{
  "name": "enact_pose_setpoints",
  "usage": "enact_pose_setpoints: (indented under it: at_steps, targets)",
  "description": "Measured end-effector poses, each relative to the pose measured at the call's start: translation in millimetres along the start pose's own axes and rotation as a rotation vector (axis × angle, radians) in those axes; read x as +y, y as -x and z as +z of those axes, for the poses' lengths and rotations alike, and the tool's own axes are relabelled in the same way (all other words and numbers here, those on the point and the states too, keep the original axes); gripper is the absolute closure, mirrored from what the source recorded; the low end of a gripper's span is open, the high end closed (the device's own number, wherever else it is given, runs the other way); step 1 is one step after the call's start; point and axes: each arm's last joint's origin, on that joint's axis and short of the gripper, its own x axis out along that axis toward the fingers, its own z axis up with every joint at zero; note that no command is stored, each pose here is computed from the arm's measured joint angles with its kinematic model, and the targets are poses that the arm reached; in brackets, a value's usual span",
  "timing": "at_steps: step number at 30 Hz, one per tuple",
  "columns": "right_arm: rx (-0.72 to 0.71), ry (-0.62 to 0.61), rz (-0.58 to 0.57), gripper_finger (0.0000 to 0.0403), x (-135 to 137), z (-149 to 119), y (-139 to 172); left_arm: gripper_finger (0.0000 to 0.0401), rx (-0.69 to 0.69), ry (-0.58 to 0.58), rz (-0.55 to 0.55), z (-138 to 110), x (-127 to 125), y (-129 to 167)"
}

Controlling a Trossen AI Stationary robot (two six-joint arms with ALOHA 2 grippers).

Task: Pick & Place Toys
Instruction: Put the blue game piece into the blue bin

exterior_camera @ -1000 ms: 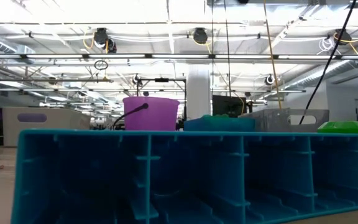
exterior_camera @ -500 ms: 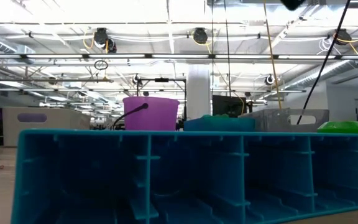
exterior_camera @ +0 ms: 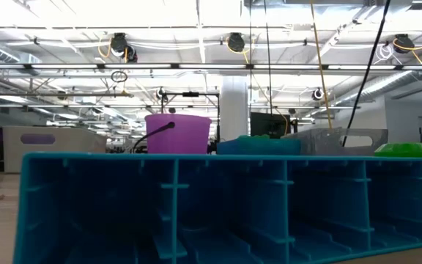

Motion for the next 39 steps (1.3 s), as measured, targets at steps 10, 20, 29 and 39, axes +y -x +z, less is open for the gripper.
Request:
enact_pose_setpoints:
  at_steps: [10, 20, 29, 39]
  targets:
    - [0.053, -0.026, 0.095, 0.0243, 12, -16, -52, 0.0135, 0.057, -0.03, -0.061, -22, -30, 9]
    - [0.158, -0.086, 0.107, 0.0218, -5, -30, -80, 0.0135, 0.057, -0.051, -0.059, -30, -41, 14]
    - [0.186, -0.16, 0.135, 0.0149, -21, -30, -87, 0.0135, 0.056, -0.057, -0.055, -29, -40, 13]
    - [0.202, -0.087, 0.135, 0.0107, -24, -39, -103, 0.0135, 0.065, -0.052, -0.049, -30, -39, 13]
